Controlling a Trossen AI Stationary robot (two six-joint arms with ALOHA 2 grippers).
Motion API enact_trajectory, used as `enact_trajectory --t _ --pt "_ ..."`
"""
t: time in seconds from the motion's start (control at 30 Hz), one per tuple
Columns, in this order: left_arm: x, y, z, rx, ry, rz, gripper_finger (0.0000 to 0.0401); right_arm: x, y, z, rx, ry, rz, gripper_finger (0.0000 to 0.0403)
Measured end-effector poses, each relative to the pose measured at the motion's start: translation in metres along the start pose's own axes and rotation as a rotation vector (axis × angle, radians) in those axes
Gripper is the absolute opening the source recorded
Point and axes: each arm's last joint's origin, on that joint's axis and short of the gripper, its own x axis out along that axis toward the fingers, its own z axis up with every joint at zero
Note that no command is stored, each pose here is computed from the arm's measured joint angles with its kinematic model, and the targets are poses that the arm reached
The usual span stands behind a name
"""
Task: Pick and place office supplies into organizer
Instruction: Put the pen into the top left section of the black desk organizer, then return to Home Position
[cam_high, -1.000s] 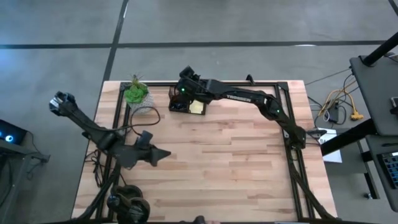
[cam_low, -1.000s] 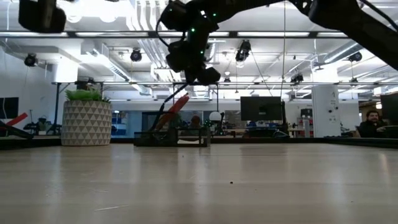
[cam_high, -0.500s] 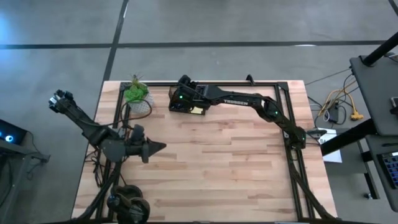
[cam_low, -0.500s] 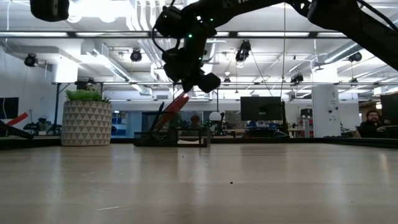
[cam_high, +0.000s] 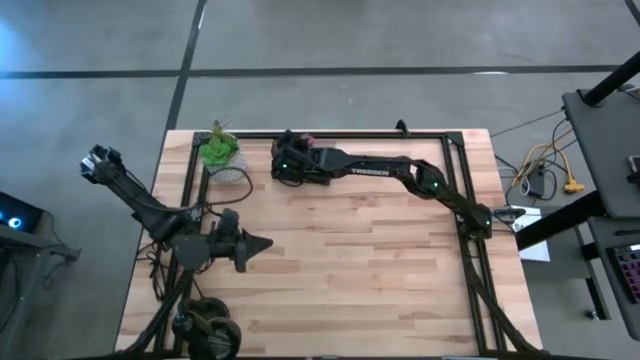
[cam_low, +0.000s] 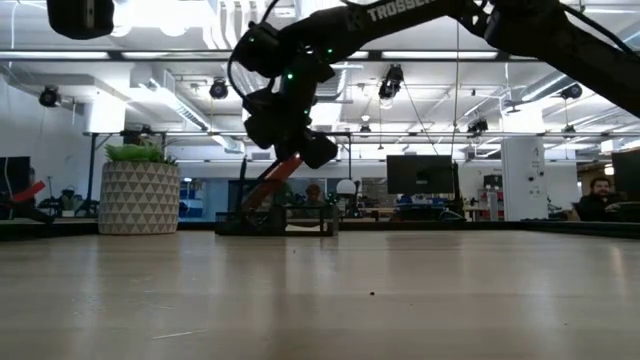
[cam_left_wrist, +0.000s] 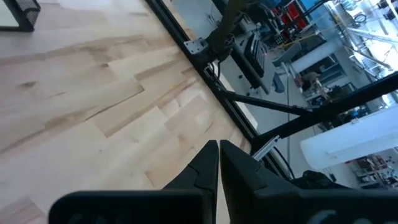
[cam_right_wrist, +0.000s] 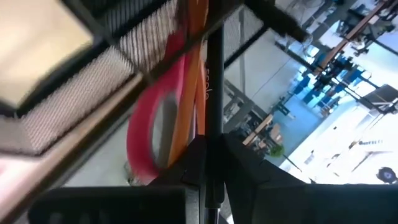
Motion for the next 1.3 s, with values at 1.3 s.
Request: enact_trajectory --t 1.3 --pt "-0.018 -0.034 0.003 -0.125 -0.105 -0.26 0.0 -0.129 -0.039 -0.07 0.967 -0.094 -0.089 0.014"
